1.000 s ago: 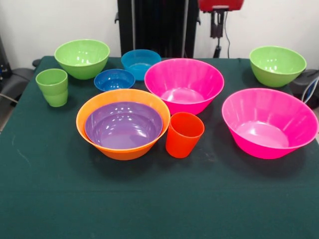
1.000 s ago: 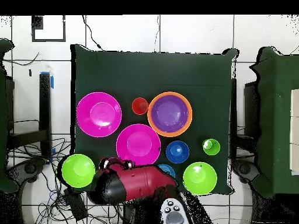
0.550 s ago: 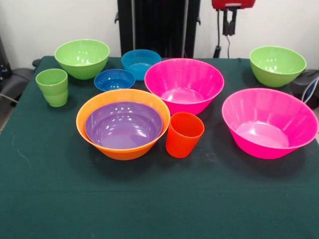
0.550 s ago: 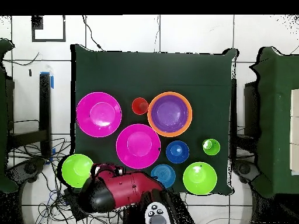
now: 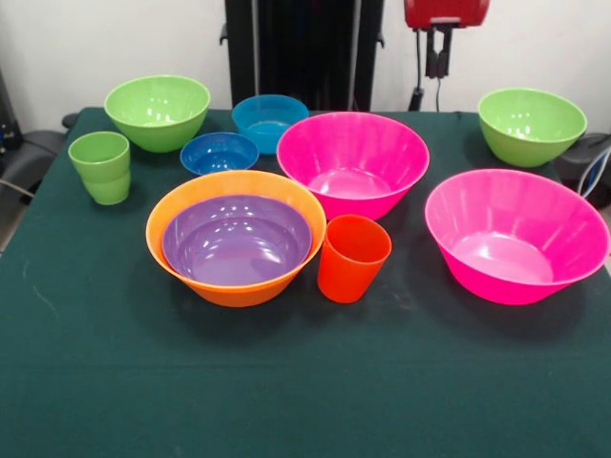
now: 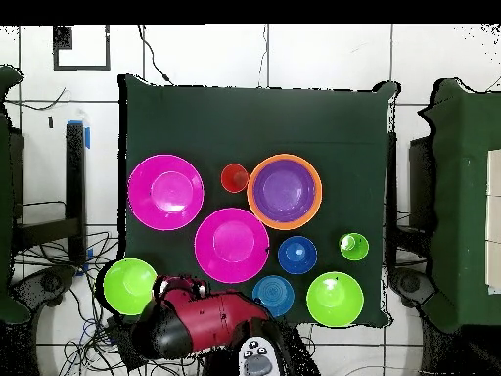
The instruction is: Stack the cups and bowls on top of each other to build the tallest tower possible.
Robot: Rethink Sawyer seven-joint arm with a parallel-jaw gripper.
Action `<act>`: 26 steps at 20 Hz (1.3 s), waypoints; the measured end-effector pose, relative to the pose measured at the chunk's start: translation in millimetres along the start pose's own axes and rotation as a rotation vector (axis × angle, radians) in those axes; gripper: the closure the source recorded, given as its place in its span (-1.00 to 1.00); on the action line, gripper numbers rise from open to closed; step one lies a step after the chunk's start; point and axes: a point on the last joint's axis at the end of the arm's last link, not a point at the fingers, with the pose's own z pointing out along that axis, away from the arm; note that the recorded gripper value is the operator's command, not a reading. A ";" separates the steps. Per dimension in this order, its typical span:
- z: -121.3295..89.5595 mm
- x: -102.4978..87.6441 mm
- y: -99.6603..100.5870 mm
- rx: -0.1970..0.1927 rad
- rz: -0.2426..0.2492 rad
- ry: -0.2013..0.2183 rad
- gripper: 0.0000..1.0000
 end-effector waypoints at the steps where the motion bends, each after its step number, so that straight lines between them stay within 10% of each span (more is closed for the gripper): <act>1: 1.9 1.6 -0.3 0.001 0.000 -0.002 1.00; 26: 26.3 17.8 -20.4 0.025 0.040 0.005 1.00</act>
